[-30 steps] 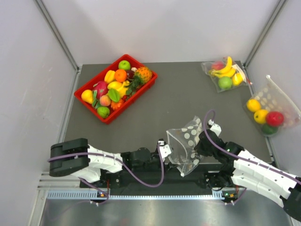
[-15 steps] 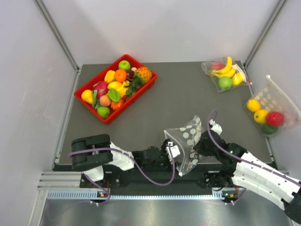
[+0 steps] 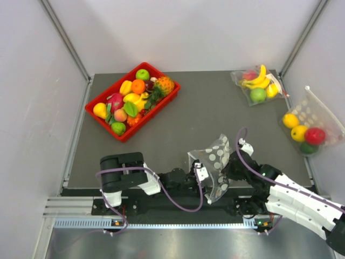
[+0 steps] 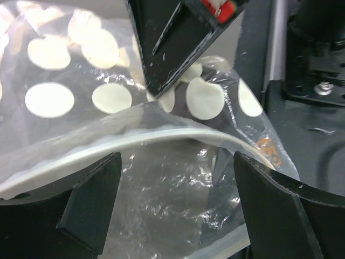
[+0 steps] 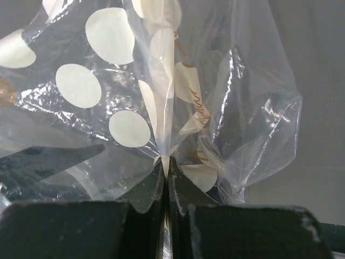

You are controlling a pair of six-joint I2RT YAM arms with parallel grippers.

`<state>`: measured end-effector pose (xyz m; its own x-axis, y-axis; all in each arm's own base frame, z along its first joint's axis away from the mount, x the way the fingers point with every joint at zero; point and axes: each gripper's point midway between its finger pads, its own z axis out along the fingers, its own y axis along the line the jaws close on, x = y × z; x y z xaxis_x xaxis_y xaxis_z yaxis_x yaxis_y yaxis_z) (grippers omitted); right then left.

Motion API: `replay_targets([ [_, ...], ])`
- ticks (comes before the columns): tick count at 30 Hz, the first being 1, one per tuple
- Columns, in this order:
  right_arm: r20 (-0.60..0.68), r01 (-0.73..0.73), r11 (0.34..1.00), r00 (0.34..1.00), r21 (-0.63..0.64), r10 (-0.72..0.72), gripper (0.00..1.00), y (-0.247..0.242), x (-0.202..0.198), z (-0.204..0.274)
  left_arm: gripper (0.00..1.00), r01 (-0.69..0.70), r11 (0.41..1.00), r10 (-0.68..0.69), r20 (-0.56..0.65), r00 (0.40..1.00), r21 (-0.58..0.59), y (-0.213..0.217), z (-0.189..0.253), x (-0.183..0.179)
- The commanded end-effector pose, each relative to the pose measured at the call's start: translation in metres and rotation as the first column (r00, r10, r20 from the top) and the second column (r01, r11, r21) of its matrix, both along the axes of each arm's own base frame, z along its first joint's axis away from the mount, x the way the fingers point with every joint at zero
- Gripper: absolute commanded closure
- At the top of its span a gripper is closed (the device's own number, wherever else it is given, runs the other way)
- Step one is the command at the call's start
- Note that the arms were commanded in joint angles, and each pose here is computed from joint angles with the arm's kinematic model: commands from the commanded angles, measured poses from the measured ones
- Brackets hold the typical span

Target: Open the zip-top bag and remove the fake food

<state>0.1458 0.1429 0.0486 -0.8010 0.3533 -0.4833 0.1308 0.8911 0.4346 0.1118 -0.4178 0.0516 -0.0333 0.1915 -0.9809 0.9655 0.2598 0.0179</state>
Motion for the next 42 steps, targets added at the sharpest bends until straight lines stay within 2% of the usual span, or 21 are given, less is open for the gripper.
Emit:
replay_targets([
  [1, 0.004, -0.004, 1.0, 1.0, 0.019, 0.004, 1.0, 0.005, -0.001, -0.004, 0.11, 0.063, 0.978, -0.066, -0.011, 0.998, -0.2, -0.019, 0.044, -0.01],
  [14, -0.014, 0.0, 1.0, 1.0, 0.031, 0.0, 0.98, 0.005, -0.006, -0.008, 0.05, 0.099, 0.94, -0.118, -0.038, 0.992, -0.326, -0.036, 0.054, -0.017],
  [17, -0.022, 0.014, 1.0, 1.0, 0.006, -0.014, 0.8, -0.001, -0.009, -0.006, 0.05, 0.1, 0.934, -0.119, -0.035, 0.992, -0.344, -0.043, 0.057, -0.015],
  [18, -0.02, 0.02, 1.0, 1.0, 0.002, -0.02, 0.72, -0.002, -0.009, -0.004, 0.05, 0.101, 0.932, -0.121, -0.036, 0.992, -0.347, -0.045, 0.058, -0.015],
  [19, -0.002, 0.036, 0.999, 0.999, -0.003, -0.036, 0.56, -0.005, -0.007, -0.001, 0.05, 0.105, 0.929, -0.124, -0.034, 0.992, -0.354, -0.046, 0.061, -0.015],
  [22, 0.02, 0.078, 0.997, 0.997, -0.026, -0.077, 0.43, -0.014, -0.006, 0.009, 0.05, 0.107, 0.929, -0.128, -0.035, 0.991, -0.353, -0.05, 0.06, -0.015],
  [26, 0.026, 0.128, 0.991, 0.992, -0.043, -0.127, 0.42, -0.026, -0.011, 0.017, 0.04, 0.058, 0.946, -0.074, -0.04, 0.996, -0.318, -0.048, 0.046, -0.006],
  [34, 0.01, 0.17, 0.982, 0.985, -0.084, -0.169, 0.42, -0.036, -0.016, 0.015, 0.02, -0.153, 0.949, 0.143, -0.057, 0.988, -0.276, -0.035, 0.032, 0.034],
  [42, 0.004, 0.157, 0.983, 0.988, -0.097, -0.157, 0.44, -0.03, -0.016, 0.01, 0.02, -0.197, 0.935, 0.189, -0.055, 0.98, -0.295, -0.027, 0.037, 0.048],
])
